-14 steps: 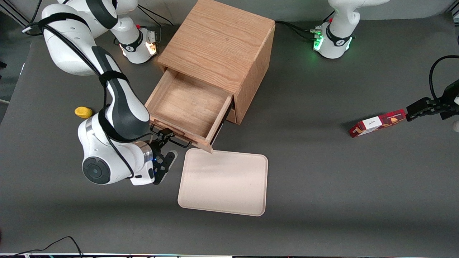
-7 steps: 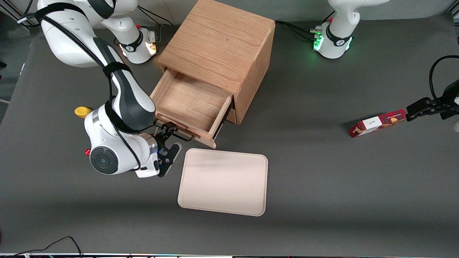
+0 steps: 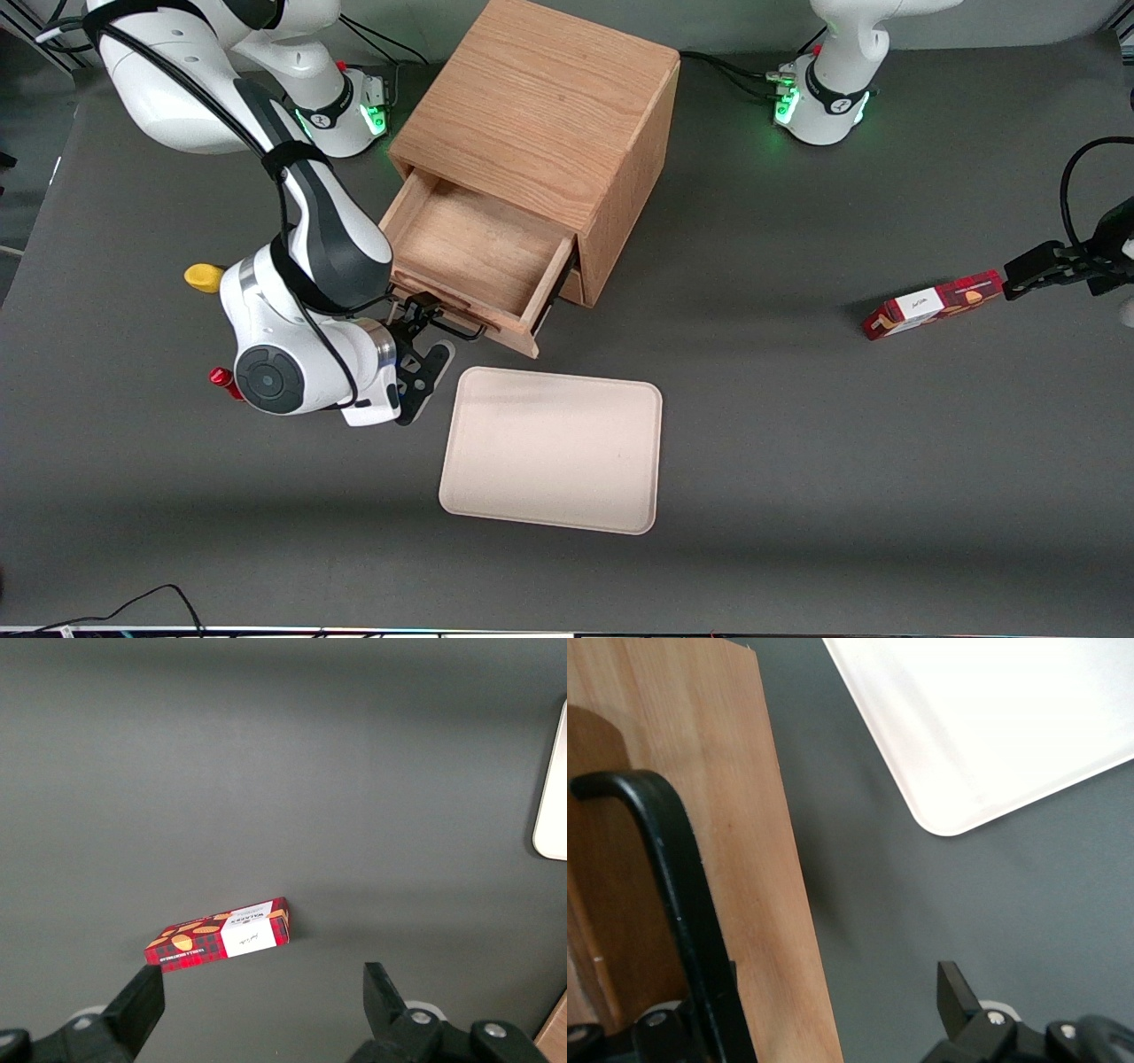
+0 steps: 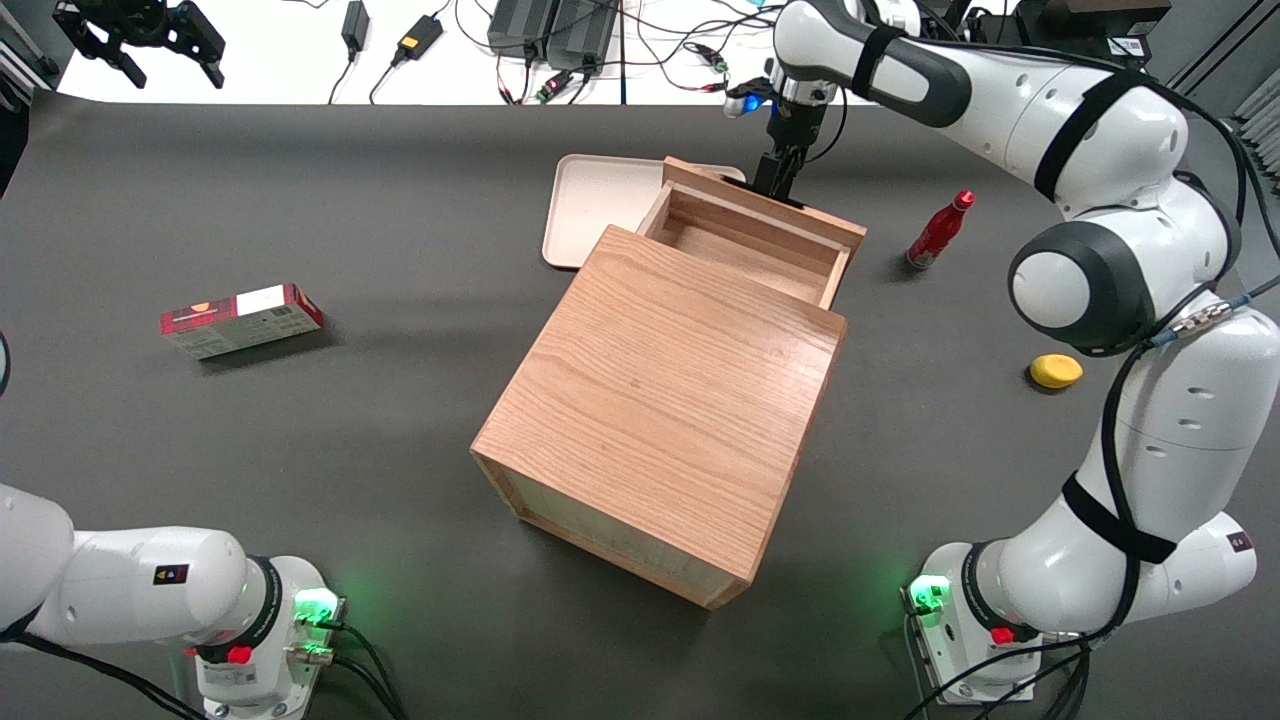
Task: Close top drawer
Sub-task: 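Keep pushing the drawer front with the right gripper until flush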
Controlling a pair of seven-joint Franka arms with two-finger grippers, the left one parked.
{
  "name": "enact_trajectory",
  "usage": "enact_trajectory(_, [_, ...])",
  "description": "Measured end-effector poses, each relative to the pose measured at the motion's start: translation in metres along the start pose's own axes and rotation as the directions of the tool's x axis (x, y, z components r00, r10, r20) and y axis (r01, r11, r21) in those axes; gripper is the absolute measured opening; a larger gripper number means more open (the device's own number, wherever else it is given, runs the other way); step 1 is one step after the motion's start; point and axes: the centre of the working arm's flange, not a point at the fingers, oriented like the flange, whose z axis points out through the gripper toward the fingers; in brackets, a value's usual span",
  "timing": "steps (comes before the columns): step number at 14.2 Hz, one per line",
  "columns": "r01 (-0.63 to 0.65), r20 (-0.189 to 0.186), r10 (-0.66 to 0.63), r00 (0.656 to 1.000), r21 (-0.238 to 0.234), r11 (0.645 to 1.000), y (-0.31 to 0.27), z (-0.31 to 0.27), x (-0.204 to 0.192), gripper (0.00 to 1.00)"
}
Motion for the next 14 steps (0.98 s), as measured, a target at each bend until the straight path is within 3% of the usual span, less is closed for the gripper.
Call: enact_trajectory(14, [-0.027,0.019,0.027,0.999,-0.006,1.0,-0.039,0.016,-0.001,1.0])
